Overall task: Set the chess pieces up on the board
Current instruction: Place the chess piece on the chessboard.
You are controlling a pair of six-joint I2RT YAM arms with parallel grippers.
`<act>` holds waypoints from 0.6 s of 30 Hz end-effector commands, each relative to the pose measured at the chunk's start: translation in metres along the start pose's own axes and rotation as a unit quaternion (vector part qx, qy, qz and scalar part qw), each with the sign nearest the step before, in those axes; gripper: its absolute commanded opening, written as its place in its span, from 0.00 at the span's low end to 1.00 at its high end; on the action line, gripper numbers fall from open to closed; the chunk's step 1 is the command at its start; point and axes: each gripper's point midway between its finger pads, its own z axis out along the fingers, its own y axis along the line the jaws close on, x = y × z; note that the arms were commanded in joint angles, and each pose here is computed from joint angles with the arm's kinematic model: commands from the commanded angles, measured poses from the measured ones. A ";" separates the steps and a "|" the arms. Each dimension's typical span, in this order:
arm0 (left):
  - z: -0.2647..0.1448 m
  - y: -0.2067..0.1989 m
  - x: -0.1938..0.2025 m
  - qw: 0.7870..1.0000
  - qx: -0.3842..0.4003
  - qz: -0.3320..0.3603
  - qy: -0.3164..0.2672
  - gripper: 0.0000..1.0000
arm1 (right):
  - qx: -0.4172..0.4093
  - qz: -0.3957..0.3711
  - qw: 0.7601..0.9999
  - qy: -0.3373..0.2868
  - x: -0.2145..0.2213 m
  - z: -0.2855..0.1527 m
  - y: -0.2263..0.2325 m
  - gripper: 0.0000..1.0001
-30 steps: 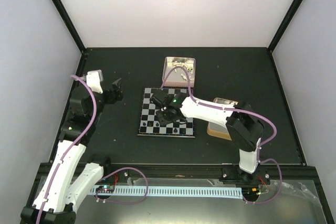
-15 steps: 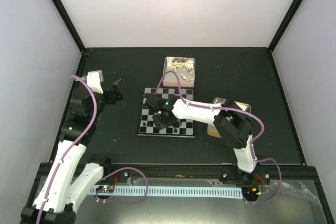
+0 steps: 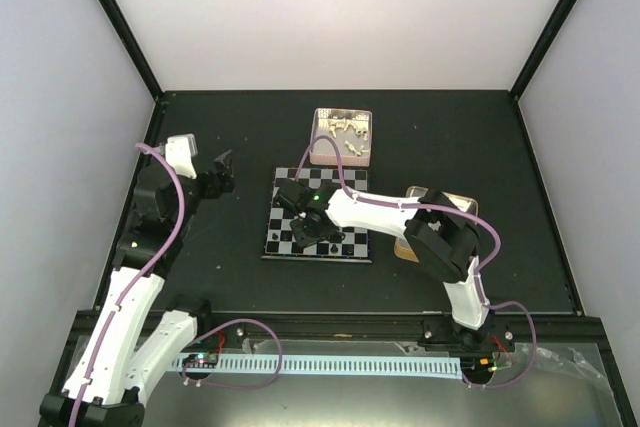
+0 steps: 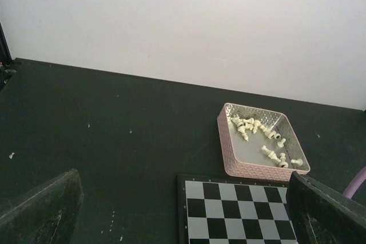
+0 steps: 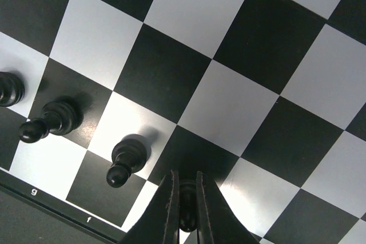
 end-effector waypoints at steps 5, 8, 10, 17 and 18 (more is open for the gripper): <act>-0.001 -0.001 -0.006 1.000 0.003 0.003 -0.014 0.99 | 0.015 -0.005 1.000 -0.005 -0.004 0.009 0.000 0.05; 0.000 0.000 -0.006 1.000 0.002 0.003 -0.013 0.99 | 0.020 -0.004 1.000 -0.006 -0.004 0.012 -0.002 0.05; -0.001 -0.001 -0.006 1.000 0.003 0.004 -0.014 0.99 | 0.022 -0.003 1.000 -0.005 -0.004 0.014 -0.002 0.05; -0.001 0.000 -0.007 1.000 0.002 0.003 -0.014 0.99 | 0.014 -0.003 1.000 -0.003 -0.003 0.011 0.000 0.08; -0.001 0.000 -0.007 1.000 0.001 0.004 -0.015 0.99 | 0.013 -0.001 1.000 -0.006 -0.003 0.009 0.000 0.10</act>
